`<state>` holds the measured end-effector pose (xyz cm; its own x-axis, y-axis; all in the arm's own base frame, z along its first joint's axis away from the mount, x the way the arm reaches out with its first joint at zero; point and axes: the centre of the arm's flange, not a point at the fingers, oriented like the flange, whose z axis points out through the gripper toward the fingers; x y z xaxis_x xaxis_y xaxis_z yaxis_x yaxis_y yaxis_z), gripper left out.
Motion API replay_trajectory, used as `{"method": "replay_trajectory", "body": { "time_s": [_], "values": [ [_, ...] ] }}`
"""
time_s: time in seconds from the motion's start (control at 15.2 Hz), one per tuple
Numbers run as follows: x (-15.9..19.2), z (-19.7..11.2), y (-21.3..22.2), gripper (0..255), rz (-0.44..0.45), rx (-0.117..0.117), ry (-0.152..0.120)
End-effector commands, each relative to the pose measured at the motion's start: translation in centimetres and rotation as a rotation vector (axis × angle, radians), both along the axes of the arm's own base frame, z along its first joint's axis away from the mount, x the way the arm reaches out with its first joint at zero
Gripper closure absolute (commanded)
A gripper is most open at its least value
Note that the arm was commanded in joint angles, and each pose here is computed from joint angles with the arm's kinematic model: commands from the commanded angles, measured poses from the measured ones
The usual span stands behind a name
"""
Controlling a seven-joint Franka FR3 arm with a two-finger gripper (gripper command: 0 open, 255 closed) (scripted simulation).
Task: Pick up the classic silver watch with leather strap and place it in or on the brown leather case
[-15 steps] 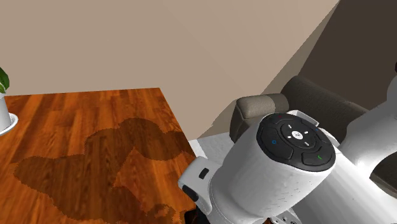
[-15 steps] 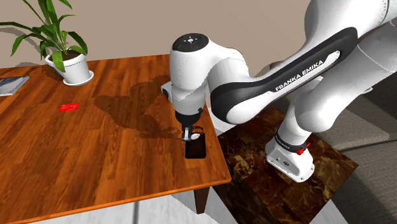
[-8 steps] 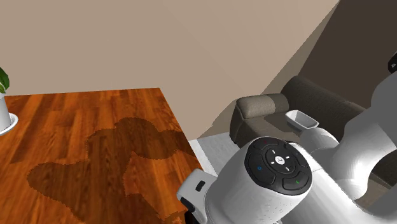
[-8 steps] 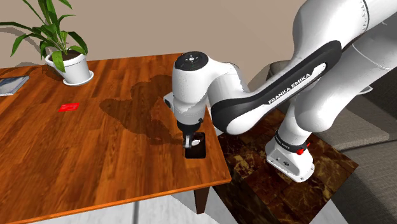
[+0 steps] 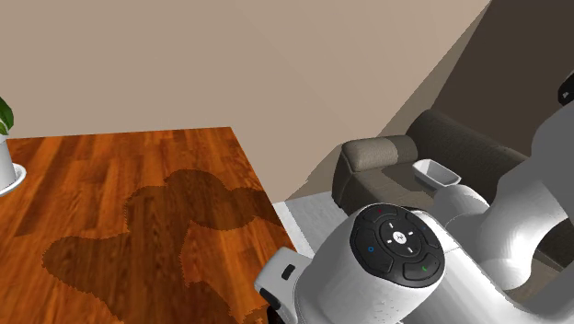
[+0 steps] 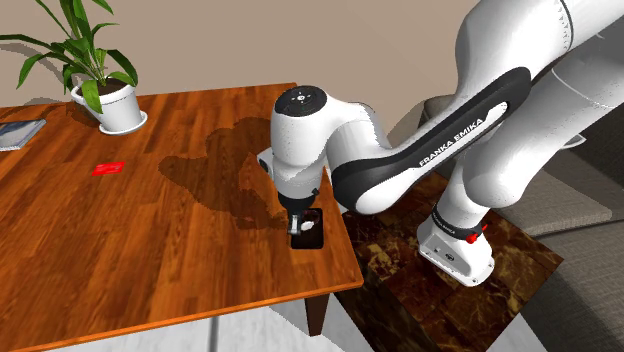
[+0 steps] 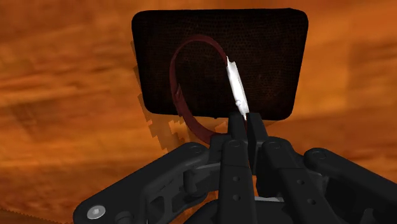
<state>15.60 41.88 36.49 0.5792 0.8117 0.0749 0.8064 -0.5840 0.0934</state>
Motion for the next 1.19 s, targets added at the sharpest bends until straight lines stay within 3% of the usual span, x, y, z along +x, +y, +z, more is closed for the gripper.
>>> {"method": "replay_trajectory", "body": {
  "time_s": [0.0,0.33,0.59,1.12],
  "values": [
    [0.0,0.0,0.0,0,0.0,0.0,0.0],
    [0.0,0.0,0.0,0,0.0,0.0,0.0],
    [-0.6,5.0,0.0,0,0.0,0.0,0.0],
    [-0.6,5.0,0.0,0,0.0,0.0,0.0]
  ]
}}
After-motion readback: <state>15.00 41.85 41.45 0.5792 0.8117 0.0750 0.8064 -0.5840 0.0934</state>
